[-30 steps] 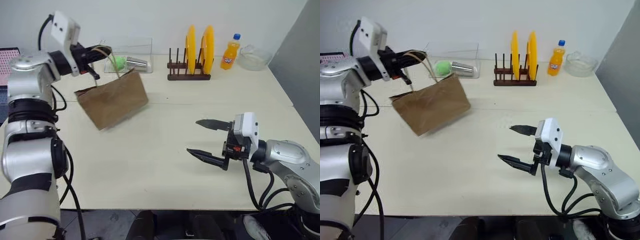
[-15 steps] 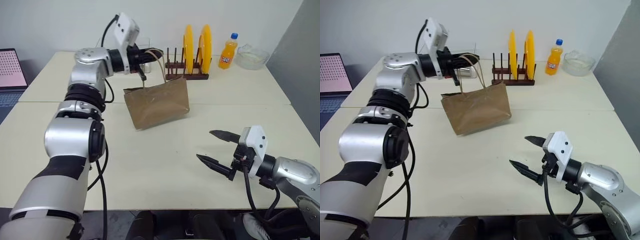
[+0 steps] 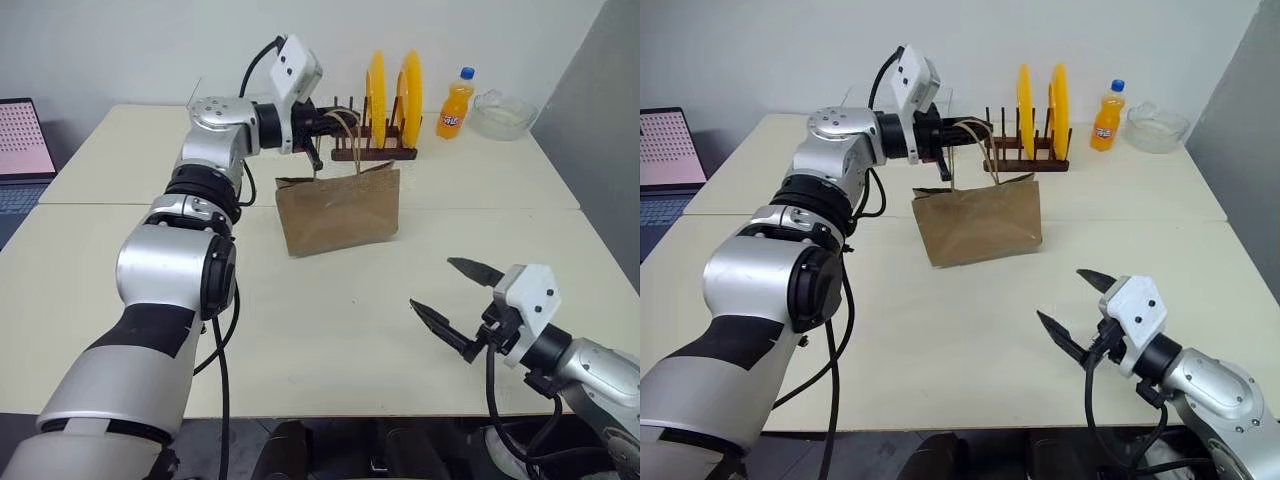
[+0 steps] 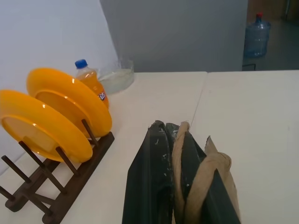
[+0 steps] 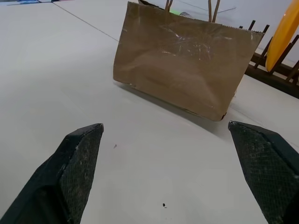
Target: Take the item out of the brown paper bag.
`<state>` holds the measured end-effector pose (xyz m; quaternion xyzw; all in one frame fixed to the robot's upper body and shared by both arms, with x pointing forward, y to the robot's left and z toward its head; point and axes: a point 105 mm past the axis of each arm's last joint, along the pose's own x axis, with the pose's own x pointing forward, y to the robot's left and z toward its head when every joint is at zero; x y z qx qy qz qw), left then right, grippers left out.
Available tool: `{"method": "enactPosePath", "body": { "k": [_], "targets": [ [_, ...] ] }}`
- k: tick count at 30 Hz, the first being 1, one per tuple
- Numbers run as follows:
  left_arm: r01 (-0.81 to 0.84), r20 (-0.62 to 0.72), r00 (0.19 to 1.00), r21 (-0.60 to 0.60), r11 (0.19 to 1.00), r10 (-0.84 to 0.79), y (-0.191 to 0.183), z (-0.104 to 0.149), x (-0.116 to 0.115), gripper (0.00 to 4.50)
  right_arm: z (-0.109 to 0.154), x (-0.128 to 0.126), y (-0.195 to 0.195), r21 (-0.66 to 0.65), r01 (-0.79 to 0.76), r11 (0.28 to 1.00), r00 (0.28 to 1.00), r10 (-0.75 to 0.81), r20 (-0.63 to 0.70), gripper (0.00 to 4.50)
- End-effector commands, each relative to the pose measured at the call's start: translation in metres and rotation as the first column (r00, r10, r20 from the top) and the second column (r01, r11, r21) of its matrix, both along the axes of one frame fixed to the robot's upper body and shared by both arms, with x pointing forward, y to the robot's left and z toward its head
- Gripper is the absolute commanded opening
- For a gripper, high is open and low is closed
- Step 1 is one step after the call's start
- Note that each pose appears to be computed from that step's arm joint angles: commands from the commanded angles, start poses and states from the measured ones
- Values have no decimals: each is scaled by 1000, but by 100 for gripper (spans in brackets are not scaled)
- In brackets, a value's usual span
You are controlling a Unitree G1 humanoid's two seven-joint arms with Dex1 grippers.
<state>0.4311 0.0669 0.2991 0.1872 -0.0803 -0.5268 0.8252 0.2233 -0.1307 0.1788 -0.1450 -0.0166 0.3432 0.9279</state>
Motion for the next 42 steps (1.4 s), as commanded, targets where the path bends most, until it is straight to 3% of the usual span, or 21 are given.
{"method": "enactPosePath", "body": {
  "k": [1, 19, 23, 34, 39, 42],
  "targets": [
    [12, 96, 995, 21, 1000, -14, -5, 20, -4, 3, 15, -6, 8, 2, -19, 1000, 996, 18, 88, 450],
    [72, 95, 992, 109, 991, -83, -10, 3, -9, 3, 23, -3, 17, 25, -46, 999, 993, 43, 108, 450],
    [80, 82, 992, 146, 986, -92, -7, -4, -10, 85, 23, -4, 19, 23, -52, 998, 993, 50, 106, 450],
    [51, 112, 990, 242, 969, -81, 26, -14, -11, 435, 23, -1, 24, 13, -85, 996, 991, 83, 106, 450],
    [54, 95, 992, 239, 969, -79, 50, -21, -17, 435, 24, 6, 26, -16, -87, 996, 987, 89, 131, 450],
    [48, 108, 991, 227, 973, -74, 67, -23, -24, 435, 28, 11, 32, 7, -164, 986, 979, 161, 124, 450]
  ]
}}
